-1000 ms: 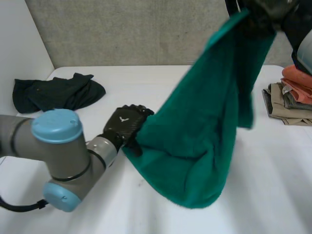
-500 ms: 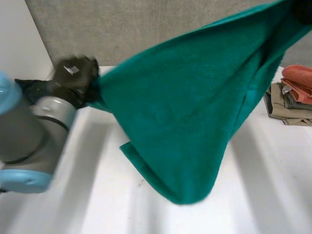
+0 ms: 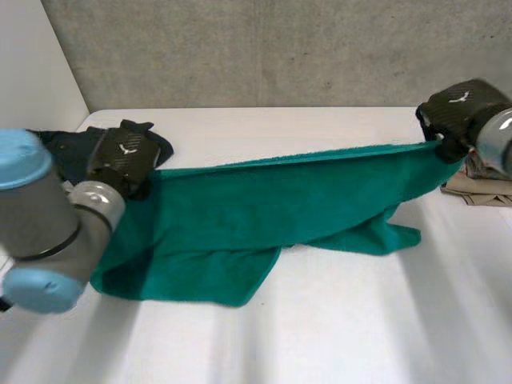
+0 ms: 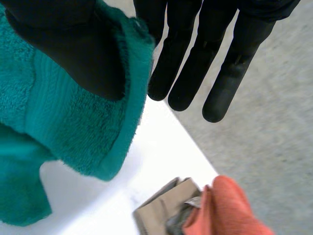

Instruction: Fold the laundry.

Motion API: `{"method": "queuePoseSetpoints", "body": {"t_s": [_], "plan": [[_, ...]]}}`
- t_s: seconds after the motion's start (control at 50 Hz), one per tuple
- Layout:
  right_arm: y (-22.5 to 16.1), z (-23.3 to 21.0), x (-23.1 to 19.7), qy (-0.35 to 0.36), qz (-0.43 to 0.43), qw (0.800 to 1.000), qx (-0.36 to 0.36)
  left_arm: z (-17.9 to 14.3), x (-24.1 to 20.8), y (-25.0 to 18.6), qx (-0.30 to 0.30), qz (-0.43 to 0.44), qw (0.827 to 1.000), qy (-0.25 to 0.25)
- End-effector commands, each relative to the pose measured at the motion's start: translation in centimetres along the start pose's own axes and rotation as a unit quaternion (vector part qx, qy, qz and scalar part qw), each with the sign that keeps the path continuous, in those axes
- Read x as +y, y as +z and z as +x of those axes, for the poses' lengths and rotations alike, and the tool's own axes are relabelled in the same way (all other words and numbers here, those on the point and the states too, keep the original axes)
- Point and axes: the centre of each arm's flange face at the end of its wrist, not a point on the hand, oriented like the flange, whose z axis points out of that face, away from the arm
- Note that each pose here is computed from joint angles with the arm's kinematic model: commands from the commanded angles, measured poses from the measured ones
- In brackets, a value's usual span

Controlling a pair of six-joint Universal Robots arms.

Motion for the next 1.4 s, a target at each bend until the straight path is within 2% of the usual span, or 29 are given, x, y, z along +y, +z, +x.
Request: {"method": "queuePoseSetpoints", "body": {"t_s": [0.02,0.08,0.1,0.14,0.16,0.2,0.22,0.26,0.3,0.36,0.42,0.46,0.54,0.62,0.7,0.74,0.88,1.02,1.22,1.34,1.4], "plan": [[6.0,0.4,0.4,-0.001,0.032,0.997,0.063,-0.4,-0.5,5.9,-0.022,0.037,0.999,0.004],[8.0,2.2,-2.0,-0.003,0.104,0.986,0.132,-2.2,-4.3,8.4,-0.064,0.113,0.992,0.003],[8.3,2.6,-2.8,-0.003,0.127,0.981,0.149,-3.5,-7.1,9.2,-0.092,0.163,0.982,0.002],[8.7,3.6,-4.5,0.001,0.176,0.967,0.184,-4.9,-9.5,9.5,-0.120,0.202,0.972,0.000],[8.8,4.7,-6.1,0.010,0.222,0.950,0.217,-5.5,-10.7,9.5,-0.136,0.221,0.966,-0.002],[8.7,5.7,-7.4,0.019,0.267,0.933,0.242,-7.4,-13.5,9.2,-0.181,0.265,0.947,-0.010],[8.3,6.6,-8.6,0.029,0.307,0.913,0.266,-7.9,-14.1,9.2,-0.198,0.273,0.941,-0.014],[7.5,7.5,-9.8,0.037,0.342,0.894,0.287,-8.9,-15.4,8.7,-0.229,0.289,0.929,-0.025],[6.8,7.7,-10.5,0.042,0.365,0.884,0.288,-9.1,-16.1,7.9,-0.238,0.293,0.926,-0.031],[6.7,7.2,-9.9,0.044,0.355,0.892,0.277,-8.6,-16.4,6.3,-0.234,0.284,0.929,-0.038],[6.7,5.9,-8.5,0.045,0.333,0.908,0.251,-7.5,-14.7,4.5,-0.211,0.253,0.944,-0.036],[6.7,4.4,-6.7,0.041,0.302,0.928,0.214,-6.7,-13.6,3.6,-0.199,0.237,0.950,-0.034],[6.4,1.0,-2.9,0.043,0.238,0.960,0.138,-4.8,-10.3,1.7,-0.173,0.193,0.965,-0.029],[5.9,-2.5,1.5,0.053,0.165,0.982,0.069,-2.0,-5.5,0.8,-0.141,0.143,0.979,-0.020],[5.4,-4.3,5.7,0.063,0.095,0.993,0.037,0.5,-1.1,-0.1,-0.117,0.101,0.988,-0.009],[5.2,-4.6,7.2,0.069,0.071,0.995,0.030,1.6,1.2,-0.6,-0.104,0.072,0.992,-0.006],[4.0,-6.3,11.1,0.066,0.011,0.998,-0.002,4.1,4.5,-3.0,-0.061,0.018,0.998,0.001],[3.1,-7.9,12.4,0.057,-0.003,0.998,-0.041,5.8,4.3,-5.6,-0.021,0.005,1.000,0.010],[3.0,-8.3,12.4,0.052,-0.001,0.997,-0.049,3.7,0.9,-7.9,0.016,-0.012,1.000,0.013],[2.9,-8.4,12.5,0.053,-0.003,0.997,-0.051,0.6,-0.5,-5.0,0.043,0.012,0.999,0.004],[2.8,-8.6,12.7,0.053,-0.006,0.997,-0.054,-0.6,-1.0,-3.7,0.076,0.031,0.997,-0.001]]}}
